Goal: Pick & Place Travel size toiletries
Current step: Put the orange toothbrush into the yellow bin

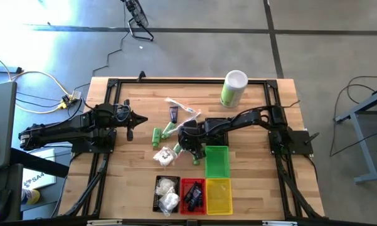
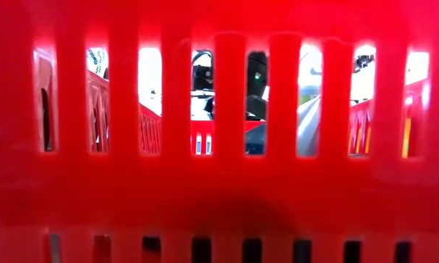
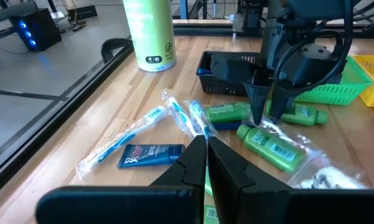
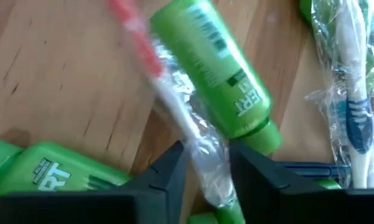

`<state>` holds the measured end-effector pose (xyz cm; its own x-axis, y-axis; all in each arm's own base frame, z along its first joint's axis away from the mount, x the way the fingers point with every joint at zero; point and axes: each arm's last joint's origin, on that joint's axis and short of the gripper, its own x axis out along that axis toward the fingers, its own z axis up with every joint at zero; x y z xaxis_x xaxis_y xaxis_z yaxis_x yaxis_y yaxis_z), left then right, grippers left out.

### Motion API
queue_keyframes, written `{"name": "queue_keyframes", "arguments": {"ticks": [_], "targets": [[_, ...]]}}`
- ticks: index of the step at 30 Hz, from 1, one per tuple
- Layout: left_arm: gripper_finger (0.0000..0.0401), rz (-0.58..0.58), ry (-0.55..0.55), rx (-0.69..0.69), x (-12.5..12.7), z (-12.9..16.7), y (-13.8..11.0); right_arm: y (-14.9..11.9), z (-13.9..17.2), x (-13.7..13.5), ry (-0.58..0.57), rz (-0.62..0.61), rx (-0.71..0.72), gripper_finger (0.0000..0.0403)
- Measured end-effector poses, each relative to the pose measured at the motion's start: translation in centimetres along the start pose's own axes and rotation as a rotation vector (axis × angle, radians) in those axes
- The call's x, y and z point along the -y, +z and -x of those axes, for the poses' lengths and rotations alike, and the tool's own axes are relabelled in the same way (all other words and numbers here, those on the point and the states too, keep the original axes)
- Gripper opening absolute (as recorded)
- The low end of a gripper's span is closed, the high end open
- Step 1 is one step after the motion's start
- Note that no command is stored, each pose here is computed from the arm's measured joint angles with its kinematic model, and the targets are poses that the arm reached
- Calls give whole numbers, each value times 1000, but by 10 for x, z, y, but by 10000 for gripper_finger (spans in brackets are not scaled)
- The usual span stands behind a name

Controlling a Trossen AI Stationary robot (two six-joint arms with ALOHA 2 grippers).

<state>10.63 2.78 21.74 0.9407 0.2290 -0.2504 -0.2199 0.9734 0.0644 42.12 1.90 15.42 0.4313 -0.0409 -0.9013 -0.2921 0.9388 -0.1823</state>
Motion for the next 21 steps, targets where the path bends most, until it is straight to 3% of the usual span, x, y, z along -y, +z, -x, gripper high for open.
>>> {"name": "queue_keyframes", "arguments": {"ticks": [7, 17, 21], "targets": [[12, -2, 0, -1, 0, 0, 0, 1, 4, -2, -34, 9, -7, 54], [12, -2, -1, -8, 0, 0, -1, 11, 43, -13, -51, 46, 54, 55], [12, -1, -1, -8, 0, 0, -1, 12, 67, -16, -91, -16, 61, 54]]}}
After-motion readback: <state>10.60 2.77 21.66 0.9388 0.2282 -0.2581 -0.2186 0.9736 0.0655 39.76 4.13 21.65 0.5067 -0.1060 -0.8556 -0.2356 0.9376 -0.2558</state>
